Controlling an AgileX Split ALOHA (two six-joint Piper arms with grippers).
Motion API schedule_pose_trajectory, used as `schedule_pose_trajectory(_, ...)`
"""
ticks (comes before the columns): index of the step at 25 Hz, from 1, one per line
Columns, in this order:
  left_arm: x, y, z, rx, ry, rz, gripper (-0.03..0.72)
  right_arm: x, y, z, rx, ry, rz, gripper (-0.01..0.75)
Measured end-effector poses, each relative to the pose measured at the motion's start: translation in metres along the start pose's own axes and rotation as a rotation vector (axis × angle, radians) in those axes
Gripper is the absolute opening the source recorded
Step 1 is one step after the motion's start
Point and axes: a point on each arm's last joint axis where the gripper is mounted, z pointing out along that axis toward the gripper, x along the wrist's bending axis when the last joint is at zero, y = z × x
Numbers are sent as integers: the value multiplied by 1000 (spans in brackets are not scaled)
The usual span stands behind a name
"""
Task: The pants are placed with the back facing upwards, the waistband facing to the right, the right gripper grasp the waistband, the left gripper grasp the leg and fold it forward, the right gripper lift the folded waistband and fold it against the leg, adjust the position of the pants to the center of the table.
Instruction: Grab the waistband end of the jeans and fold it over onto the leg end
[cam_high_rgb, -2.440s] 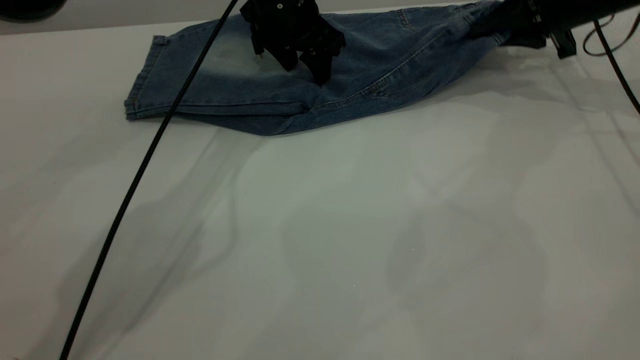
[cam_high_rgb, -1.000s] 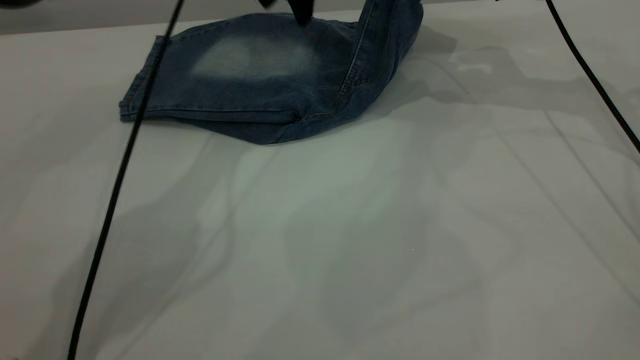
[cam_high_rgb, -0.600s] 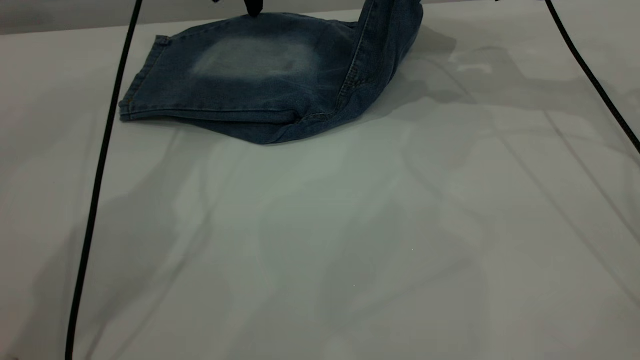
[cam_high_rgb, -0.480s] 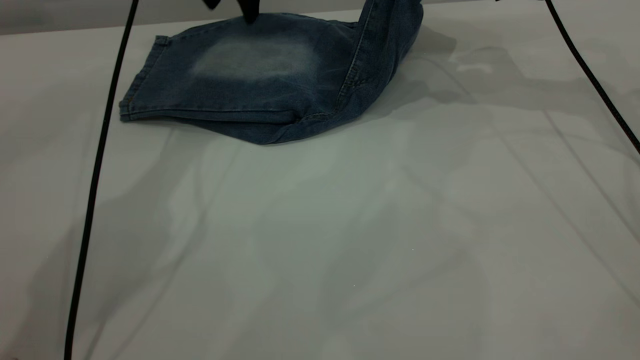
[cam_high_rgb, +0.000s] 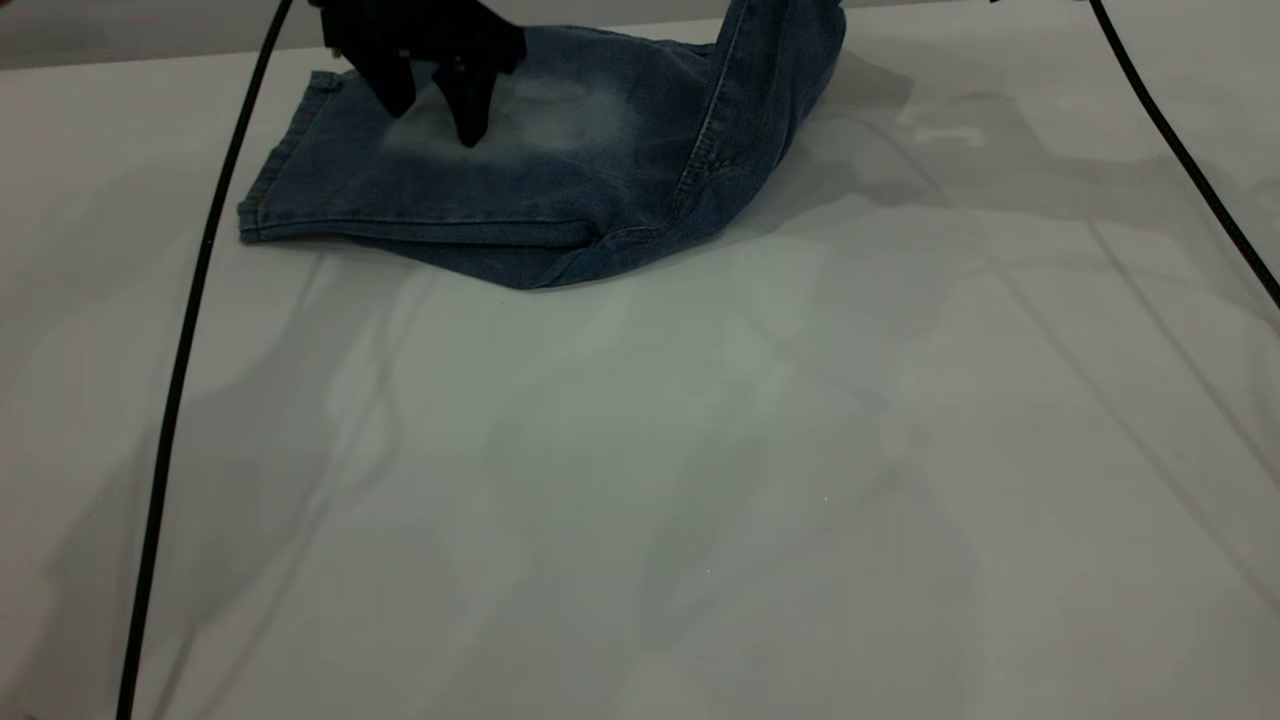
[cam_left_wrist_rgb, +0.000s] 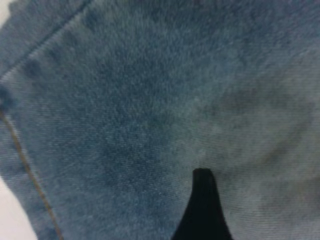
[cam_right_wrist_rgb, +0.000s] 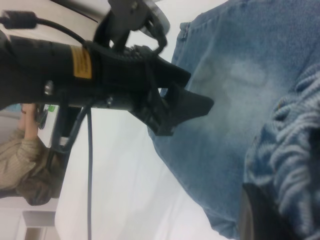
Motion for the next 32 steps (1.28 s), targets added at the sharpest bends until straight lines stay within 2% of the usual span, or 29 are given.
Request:
schedule_pose_trajectory(7,-1,-3,13,22,-3,0,517,3,-1,3,3,20,4,89)
schedule_pose_trajectory(11,-1,-3,14,24,-3,-1,517,20,-4,14,16,94,2,90)
schedule_pose_trajectory(19,-1,-4,14,27,-2,0,517,63,-8,31,43,151,-65,90)
schedule_pose_trajectory(27,-1,-4,14,31,-1,0,517,87,-23,60,79,203,-72,90)
schedule_pose_trajectory(32,-1,-4,14,30,1,1,517,87,-23,61,72,196,-73,90)
